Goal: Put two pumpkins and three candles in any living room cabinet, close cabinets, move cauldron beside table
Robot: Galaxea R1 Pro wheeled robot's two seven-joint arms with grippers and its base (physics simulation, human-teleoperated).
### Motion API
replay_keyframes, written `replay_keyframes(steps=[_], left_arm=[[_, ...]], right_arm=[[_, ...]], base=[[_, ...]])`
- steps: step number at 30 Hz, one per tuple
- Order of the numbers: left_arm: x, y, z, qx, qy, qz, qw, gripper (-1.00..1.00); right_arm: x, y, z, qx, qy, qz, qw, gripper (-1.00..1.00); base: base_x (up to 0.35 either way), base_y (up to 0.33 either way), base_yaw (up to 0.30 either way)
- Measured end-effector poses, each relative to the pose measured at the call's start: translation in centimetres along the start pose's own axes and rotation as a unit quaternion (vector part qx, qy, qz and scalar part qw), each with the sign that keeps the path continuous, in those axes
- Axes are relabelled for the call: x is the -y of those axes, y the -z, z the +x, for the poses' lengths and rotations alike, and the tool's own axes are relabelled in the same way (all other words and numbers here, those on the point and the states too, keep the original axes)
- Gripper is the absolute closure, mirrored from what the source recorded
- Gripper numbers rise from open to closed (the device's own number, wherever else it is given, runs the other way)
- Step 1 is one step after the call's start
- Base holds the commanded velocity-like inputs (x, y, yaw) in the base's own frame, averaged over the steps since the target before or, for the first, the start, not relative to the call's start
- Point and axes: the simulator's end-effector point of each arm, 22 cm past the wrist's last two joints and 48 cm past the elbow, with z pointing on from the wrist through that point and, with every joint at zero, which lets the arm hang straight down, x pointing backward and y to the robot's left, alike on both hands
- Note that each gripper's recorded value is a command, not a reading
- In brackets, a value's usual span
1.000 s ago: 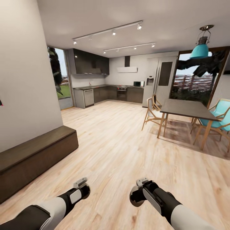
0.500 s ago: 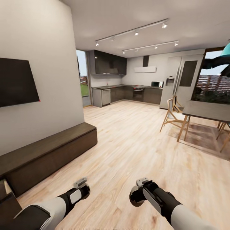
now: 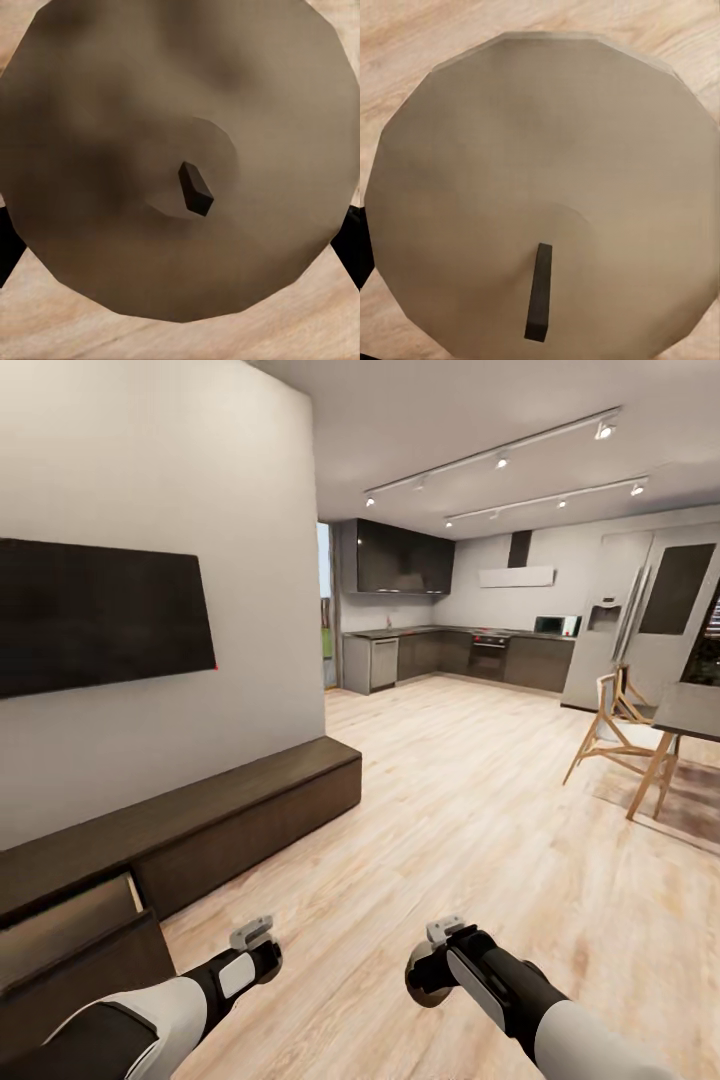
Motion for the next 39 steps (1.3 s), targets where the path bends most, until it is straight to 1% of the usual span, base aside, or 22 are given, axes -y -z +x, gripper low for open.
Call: replay_keyframes(steps=[9, 12, 29, 34, 39], left_arm=[[0.0, 0.0, 0.0, 0.0, 0.0, 0.0, 1.0, 1.0], [0.1, 0.0, 0.0, 0.0, 0.0, 0.0, 1.0, 1.0], [0.1, 0.0, 0.0, 0.0, 0.0, 0.001, 1.0, 1.0], [0.6, 0.1, 0.3, -0.002, 0.0, 0.004, 1.0, 1.0], [1.0, 0.8, -0.2, -0.003, 0.0, 0.005, 1.0, 1.0]], right_arm=[[0.0, 0.0, 0.0, 0.0, 0.0, 0.0, 1.0, 1.0], [0.0, 0.0, 0.0, 0.0, -0.001, 0.0, 1.0, 1.0], [0.0, 0.0, 0.0, 0.0, 0.001, 0.001, 1.0, 1.0], [0.3, -0.2, 0.5, -0.006, -0.001, 0.004, 1.0, 1.0], [0.4, 0.5, 0.2, -0.007, -0.001, 0.004, 1.0, 1.0]], base=[[-0.22, 0.256, 0.289], [-0.114, 0.123, 0.289], [-0.006, 0.006, 0.29], [0.0, 0.0, 0.291], [0.0, 0.0, 0.292]])
